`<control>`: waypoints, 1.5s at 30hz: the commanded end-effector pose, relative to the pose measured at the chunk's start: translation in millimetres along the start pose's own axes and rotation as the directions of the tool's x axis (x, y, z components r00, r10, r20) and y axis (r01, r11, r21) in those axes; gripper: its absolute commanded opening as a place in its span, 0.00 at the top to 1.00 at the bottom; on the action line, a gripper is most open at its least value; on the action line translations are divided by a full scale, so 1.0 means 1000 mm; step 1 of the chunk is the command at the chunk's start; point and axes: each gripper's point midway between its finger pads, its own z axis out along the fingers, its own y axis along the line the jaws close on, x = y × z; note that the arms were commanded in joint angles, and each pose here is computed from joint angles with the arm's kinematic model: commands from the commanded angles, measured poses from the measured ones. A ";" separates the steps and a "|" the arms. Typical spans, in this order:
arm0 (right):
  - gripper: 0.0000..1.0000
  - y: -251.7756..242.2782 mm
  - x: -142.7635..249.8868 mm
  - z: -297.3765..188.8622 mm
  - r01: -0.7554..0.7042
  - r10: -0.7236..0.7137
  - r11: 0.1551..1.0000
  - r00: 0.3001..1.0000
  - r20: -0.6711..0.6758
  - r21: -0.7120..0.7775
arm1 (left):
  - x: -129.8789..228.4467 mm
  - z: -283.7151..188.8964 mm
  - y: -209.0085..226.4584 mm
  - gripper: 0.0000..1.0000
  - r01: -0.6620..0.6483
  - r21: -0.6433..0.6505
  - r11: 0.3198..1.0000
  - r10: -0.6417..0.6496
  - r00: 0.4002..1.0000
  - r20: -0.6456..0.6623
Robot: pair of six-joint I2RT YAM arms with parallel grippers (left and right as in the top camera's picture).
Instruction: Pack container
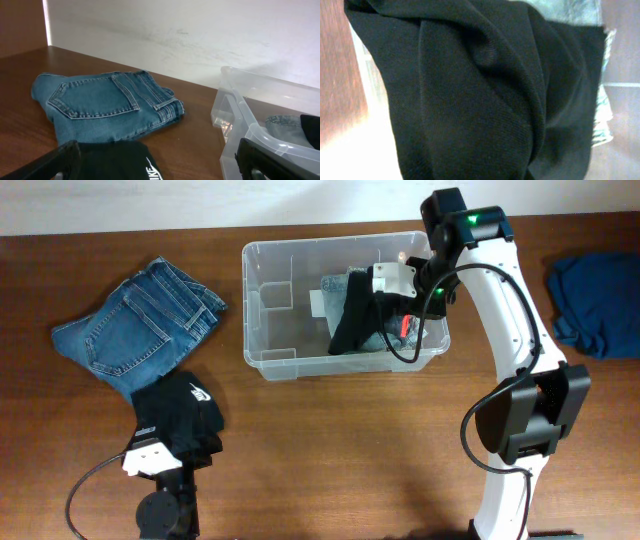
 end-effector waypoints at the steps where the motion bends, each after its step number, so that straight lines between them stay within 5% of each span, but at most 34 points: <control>1: 0.96 -0.006 -0.022 -0.001 0.013 -0.014 1.000 0.994 0.110 0.016 | 0.000 0.000 0.001 0.01 -0.011 -0.004 1.000 0.011 1.000 0.005; 12: 0.96 -0.072 -0.047 -0.032 -0.018 -0.040 0.957 0.980 0.193 0.289 | 0.000 0.000 0.001 0.01 -0.011 -0.004 1.000 0.011 1.000 0.005; 22: 0.96 -0.146 -0.090 -0.114 -0.488 0.203 0.764 0.803 0.561 0.422 | 0.000 0.000 0.001 0.01 -0.011 -0.004 1.000 0.011 1.000 0.005; 28: 0.96 -0.157 -0.098 -0.132 -0.697 0.350 0.661 0.614 0.707 0.278 | 0.000 0.000 0.001 0.00 -0.011 -0.004 1.000 0.011 1.000 0.005; 32: 0.96 -0.164 -0.092 -0.139 -0.890 0.545 0.454 0.319 0.775 0.046 | 0.001 0.000 0.001 0.00 -0.011 -0.004 1.000 0.011 1.000 0.005; 34: 0.96 -0.162 -0.093 -0.143 -0.917 0.586 0.397 0.225 0.778 -0.034 | 0.001 0.000 0.001 0.01 -0.011 -0.004 1.000 0.011 1.000 0.005; 45: 0.96 -0.128 -0.088 -0.130 -0.947 0.785 0.133 -0.079 0.614 -0.292 | 0.000 0.000 0.001 0.01 -0.011 -0.004 1.000 0.011 1.000 0.005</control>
